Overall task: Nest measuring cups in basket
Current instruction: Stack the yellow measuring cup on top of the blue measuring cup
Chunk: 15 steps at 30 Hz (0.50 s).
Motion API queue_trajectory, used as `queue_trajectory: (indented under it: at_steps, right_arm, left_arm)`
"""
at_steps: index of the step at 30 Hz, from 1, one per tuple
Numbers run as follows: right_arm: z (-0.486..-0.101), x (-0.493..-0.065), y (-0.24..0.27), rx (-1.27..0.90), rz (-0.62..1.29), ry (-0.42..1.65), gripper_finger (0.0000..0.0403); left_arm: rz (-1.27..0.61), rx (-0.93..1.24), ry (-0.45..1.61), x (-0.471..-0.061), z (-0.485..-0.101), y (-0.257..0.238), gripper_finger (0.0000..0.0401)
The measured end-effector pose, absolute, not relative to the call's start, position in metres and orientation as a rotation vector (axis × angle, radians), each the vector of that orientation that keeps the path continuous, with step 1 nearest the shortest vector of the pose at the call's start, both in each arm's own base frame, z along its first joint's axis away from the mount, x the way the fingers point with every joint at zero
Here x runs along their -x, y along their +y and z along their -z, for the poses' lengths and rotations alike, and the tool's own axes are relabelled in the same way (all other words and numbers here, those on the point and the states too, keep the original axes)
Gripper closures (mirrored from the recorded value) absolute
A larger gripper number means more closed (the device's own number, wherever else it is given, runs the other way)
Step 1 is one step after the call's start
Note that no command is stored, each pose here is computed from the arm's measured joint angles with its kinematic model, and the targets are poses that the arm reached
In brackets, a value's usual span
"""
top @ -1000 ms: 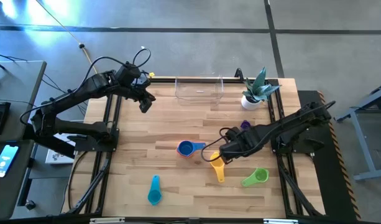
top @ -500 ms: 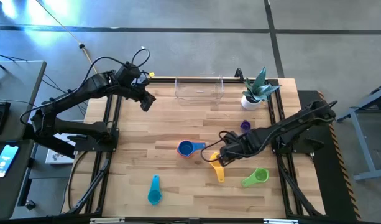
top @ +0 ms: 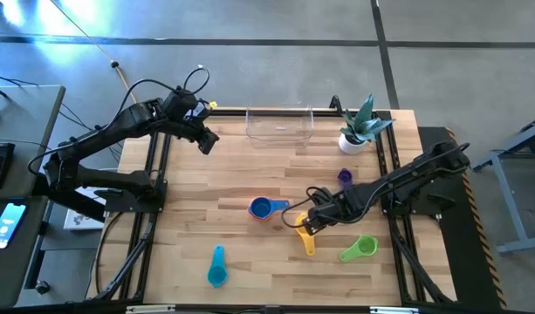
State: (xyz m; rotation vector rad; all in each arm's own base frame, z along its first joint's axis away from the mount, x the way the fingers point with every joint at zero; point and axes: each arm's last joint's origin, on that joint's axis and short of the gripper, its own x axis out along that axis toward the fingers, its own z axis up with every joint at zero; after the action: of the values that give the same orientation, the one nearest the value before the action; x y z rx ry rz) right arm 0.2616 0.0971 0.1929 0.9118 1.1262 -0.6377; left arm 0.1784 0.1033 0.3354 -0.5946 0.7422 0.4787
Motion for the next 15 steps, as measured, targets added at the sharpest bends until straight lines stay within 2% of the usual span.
queue_trajectory:
  at_steps: [9,15]
  right_arm:
    - [-0.189,-0.266,0.093,-0.869,0.628,1.114,0.0288]
    - [-0.190,-0.269,0.083,-0.826,0.618,1.123,0.0288]
  left_arm:
    - [-0.482,0.650,0.732,-0.179,-0.335,0.103,0.0357]
    - [-0.352,0.707,0.762,-0.185,-0.335,0.088,0.0357]
